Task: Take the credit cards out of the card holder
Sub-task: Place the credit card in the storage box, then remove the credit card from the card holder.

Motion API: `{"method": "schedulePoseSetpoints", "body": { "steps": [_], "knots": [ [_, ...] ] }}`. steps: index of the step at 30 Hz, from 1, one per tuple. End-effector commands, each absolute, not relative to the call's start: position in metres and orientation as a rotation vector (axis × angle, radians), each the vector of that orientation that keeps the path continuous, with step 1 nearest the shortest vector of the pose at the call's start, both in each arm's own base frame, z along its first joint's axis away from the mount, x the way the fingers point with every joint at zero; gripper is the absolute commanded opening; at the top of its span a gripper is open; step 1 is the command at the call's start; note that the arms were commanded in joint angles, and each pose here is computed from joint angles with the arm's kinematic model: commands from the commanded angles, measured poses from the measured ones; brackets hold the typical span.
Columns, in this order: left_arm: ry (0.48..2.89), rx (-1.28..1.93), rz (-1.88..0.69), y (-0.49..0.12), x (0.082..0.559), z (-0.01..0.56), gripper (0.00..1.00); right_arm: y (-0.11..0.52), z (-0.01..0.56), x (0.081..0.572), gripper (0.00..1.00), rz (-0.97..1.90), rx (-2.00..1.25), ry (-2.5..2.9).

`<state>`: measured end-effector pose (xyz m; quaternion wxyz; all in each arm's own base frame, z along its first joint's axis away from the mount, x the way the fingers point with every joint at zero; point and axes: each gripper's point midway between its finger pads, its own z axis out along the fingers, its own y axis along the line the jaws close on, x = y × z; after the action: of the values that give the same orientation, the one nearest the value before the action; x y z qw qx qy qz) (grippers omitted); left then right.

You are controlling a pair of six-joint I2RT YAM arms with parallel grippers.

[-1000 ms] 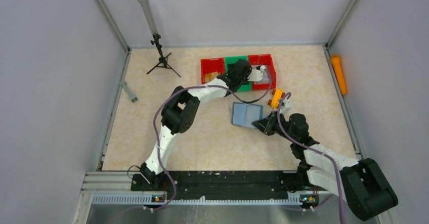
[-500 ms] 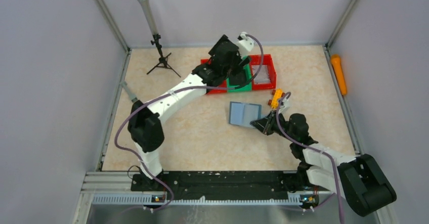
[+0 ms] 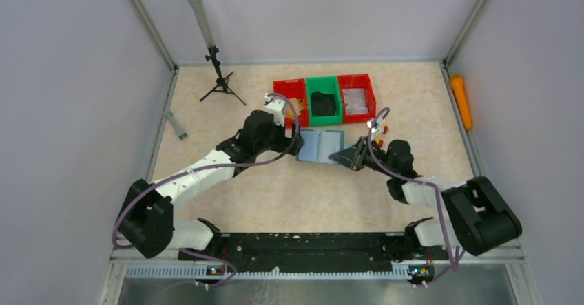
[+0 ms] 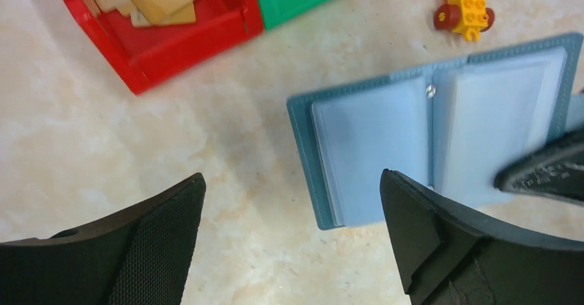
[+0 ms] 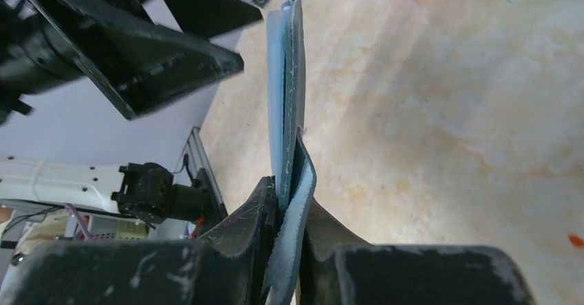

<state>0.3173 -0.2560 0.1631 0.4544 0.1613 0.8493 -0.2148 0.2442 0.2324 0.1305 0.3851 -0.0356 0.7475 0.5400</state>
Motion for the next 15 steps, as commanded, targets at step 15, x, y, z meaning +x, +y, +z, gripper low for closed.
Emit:
{"method": "schedulePoseSetpoints", "body": {
  "steps": [15],
  "knots": [
    [1.893, 0.202, -1.051, -0.259, 0.303, 0.168, 0.99, 0.268, 0.174, 0.277, 0.05, 1.606, -0.169, 1.678]
  ]
}}
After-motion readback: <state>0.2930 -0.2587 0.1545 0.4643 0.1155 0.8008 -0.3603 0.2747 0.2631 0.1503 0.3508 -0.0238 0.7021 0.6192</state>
